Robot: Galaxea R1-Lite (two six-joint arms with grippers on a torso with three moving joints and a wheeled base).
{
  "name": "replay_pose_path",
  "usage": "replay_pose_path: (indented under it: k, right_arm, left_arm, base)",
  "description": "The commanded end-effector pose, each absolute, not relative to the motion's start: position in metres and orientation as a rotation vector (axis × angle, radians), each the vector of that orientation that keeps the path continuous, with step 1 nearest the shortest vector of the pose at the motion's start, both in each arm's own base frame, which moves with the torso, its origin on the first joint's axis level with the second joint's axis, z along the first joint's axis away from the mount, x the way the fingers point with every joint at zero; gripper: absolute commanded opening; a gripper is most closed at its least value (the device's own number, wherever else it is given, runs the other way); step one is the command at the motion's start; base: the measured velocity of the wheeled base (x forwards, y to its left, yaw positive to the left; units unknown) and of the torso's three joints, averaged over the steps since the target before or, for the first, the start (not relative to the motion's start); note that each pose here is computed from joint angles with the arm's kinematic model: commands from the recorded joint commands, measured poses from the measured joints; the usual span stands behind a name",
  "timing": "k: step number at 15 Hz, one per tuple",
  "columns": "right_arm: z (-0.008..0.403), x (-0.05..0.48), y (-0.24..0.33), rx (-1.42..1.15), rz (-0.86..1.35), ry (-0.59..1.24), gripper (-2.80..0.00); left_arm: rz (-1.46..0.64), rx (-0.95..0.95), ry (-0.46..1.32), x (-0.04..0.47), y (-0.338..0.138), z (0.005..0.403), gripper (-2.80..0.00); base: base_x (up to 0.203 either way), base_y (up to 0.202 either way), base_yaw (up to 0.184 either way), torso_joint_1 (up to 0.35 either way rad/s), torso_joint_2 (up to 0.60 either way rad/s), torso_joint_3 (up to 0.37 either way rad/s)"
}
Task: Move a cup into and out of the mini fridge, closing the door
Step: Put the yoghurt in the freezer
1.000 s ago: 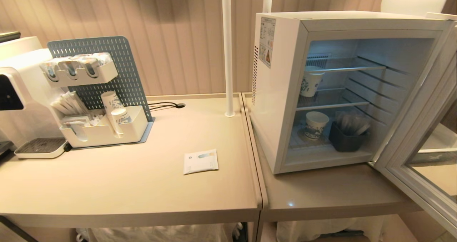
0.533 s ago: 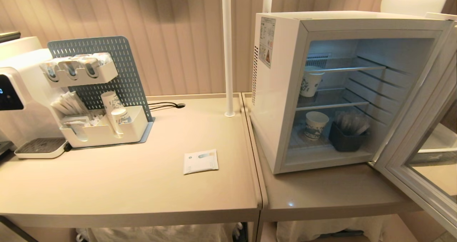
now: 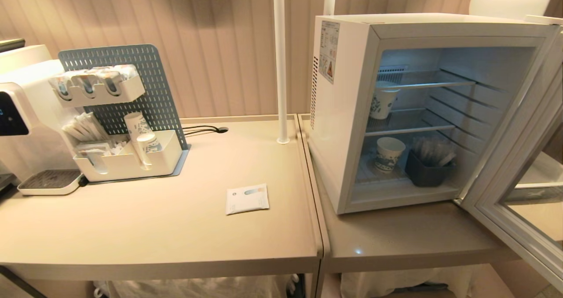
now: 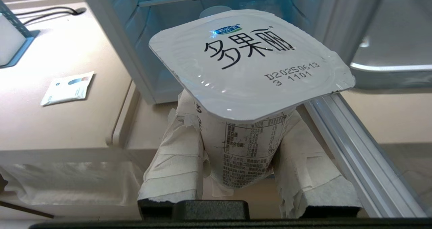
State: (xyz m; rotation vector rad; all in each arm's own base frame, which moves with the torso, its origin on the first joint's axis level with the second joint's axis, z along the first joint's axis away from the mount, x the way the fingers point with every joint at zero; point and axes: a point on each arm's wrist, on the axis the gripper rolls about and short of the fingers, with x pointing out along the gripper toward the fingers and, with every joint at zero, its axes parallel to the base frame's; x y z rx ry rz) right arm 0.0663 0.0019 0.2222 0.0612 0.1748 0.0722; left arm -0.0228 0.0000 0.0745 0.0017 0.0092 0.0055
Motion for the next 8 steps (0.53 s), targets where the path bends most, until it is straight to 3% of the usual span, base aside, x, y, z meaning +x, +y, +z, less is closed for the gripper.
replay_pose_path:
  k: [1,8]
  right_arm:
    - [0.213,0.130,0.003,0.066,0.072,0.287,-2.80]
    - [0.159,0.220,0.047,0.036,0.251,0.304,-2.80]
  left_arm:
    - [0.006,0.000,0.012,-0.023,0.000,0.074,-2.80]
    - [0.006,0.000,0.012,-0.023,0.000,0.074,-2.80]
  base:
    - [0.000,0.000,0.000,0.000,0.00,0.000]
    - [0.000,0.000,0.000,0.000,0.00,0.000]
